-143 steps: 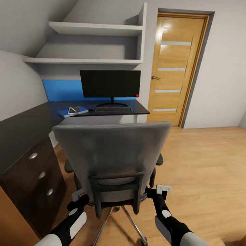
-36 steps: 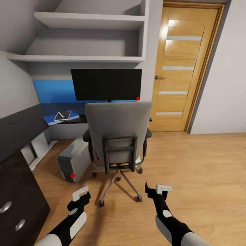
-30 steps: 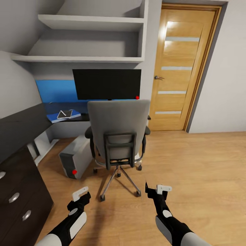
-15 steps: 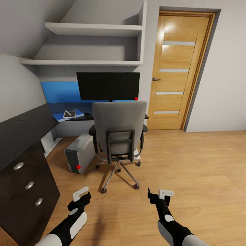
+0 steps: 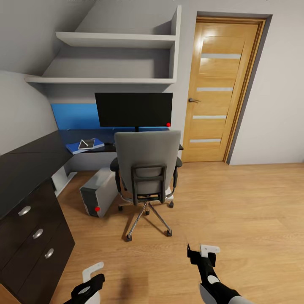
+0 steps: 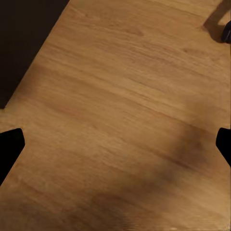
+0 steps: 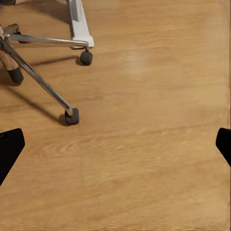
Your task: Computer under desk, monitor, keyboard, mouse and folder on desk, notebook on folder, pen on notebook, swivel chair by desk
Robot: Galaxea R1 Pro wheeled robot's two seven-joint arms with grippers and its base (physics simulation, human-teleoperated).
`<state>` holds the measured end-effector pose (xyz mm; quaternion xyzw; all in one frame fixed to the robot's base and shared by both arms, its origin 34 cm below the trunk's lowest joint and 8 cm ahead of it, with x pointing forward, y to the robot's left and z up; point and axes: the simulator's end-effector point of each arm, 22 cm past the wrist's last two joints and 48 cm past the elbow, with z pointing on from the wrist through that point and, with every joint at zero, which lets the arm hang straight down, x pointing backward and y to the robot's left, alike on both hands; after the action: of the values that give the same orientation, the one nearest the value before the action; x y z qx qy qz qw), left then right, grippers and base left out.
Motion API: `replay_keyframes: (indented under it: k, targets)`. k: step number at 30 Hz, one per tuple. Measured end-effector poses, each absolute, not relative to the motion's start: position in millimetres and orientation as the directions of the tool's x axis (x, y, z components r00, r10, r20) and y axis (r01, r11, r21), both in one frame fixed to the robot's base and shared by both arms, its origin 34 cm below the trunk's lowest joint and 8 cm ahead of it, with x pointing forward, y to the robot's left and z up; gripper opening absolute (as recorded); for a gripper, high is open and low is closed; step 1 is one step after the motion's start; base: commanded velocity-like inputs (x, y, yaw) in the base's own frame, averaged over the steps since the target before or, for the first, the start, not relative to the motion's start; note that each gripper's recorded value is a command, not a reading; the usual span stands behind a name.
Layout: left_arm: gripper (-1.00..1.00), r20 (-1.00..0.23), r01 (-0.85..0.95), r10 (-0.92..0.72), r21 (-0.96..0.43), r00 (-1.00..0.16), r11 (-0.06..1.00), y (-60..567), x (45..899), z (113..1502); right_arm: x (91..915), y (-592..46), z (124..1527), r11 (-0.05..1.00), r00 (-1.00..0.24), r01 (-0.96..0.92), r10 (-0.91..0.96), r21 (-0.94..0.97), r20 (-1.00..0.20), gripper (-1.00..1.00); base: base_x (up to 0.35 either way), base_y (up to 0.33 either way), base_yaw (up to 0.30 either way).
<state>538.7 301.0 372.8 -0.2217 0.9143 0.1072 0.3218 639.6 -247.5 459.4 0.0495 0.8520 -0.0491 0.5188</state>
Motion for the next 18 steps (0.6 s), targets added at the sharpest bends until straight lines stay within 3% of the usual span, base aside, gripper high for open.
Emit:
replay_keyframes:
  k: [7, 18]
  targets:
    - [1.00, -0.586, -0.390, -0.338, -0.039, -0.737, 0.920, 276, 523, 367, 612, -276, 449, 0.982, -0.502, 0.170, 0.010, -0.087, -0.865, 1.00, 0.000, 0.000, 0.000]
    - [1.00, -0.582, -0.388, -0.334, -0.033, -0.742, 0.921, 285, 522, 387, 599, -286, 463, 0.978, -0.509, 0.178, -0.005, -0.112, -0.860, 1.00, 0.000, 0.000, 0.000]
